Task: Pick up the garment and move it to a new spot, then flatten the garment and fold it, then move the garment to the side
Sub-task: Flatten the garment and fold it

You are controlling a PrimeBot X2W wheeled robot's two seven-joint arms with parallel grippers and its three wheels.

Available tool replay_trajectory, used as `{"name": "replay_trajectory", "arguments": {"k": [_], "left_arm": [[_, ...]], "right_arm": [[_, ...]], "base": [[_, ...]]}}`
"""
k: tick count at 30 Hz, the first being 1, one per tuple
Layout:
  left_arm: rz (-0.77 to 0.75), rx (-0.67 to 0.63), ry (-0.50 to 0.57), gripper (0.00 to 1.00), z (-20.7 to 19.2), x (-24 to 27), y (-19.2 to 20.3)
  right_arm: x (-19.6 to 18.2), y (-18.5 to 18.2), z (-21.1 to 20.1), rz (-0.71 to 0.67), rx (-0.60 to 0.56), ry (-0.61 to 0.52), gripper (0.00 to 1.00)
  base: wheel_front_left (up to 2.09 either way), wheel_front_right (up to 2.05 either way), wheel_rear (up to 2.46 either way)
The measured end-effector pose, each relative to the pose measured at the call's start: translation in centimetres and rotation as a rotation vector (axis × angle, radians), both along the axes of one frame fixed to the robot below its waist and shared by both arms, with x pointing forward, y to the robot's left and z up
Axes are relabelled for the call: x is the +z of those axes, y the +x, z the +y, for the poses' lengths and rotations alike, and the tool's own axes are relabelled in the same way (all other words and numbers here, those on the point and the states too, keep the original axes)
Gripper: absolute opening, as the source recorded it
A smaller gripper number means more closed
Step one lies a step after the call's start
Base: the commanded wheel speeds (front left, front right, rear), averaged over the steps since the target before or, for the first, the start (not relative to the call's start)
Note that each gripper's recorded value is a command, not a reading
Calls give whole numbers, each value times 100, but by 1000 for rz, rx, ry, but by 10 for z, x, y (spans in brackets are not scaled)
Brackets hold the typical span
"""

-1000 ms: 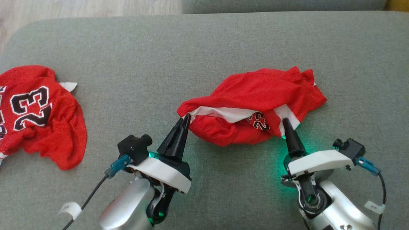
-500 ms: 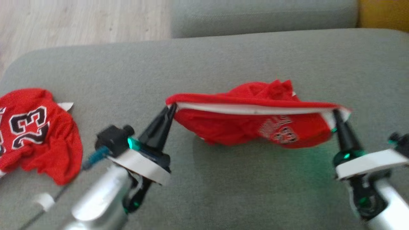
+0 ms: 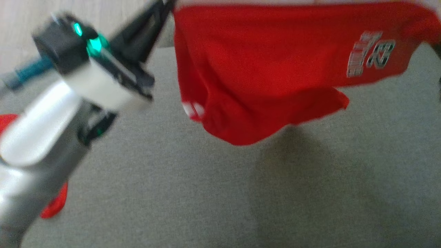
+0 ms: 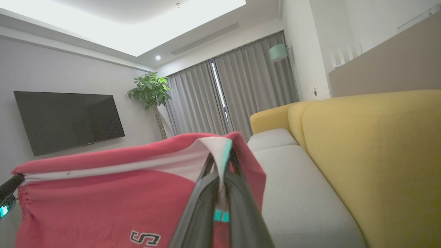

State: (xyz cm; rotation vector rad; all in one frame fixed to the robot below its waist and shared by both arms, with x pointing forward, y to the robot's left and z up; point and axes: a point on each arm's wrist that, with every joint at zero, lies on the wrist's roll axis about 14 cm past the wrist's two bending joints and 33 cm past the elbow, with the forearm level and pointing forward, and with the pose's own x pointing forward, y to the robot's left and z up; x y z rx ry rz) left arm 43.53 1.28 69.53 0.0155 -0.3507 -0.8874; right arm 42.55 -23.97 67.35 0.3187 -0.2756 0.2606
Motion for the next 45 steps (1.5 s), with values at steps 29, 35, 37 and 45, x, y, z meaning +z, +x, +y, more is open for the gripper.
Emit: {"name": "replay_trajectory", "arguments": {"k": [29,35,37,45], "left_arm": [[223,39,44,0,-20,-137,103],[476,16,47,0,-13,-221,29],[546,9,39,0,-12,-239,1],[723,15,30,0,-4,-273,-93]], "right_arm": [[-112,125,15,206,-40,-74,0],[-155,75,16,303,-23,-33,0],[-164,54,13,333,-27,-18,0],[-201,-50,2,493,-68,23,0]], "base": [[0,0,0],[0,0,0],[0,0,0],[0,0,0]]}}
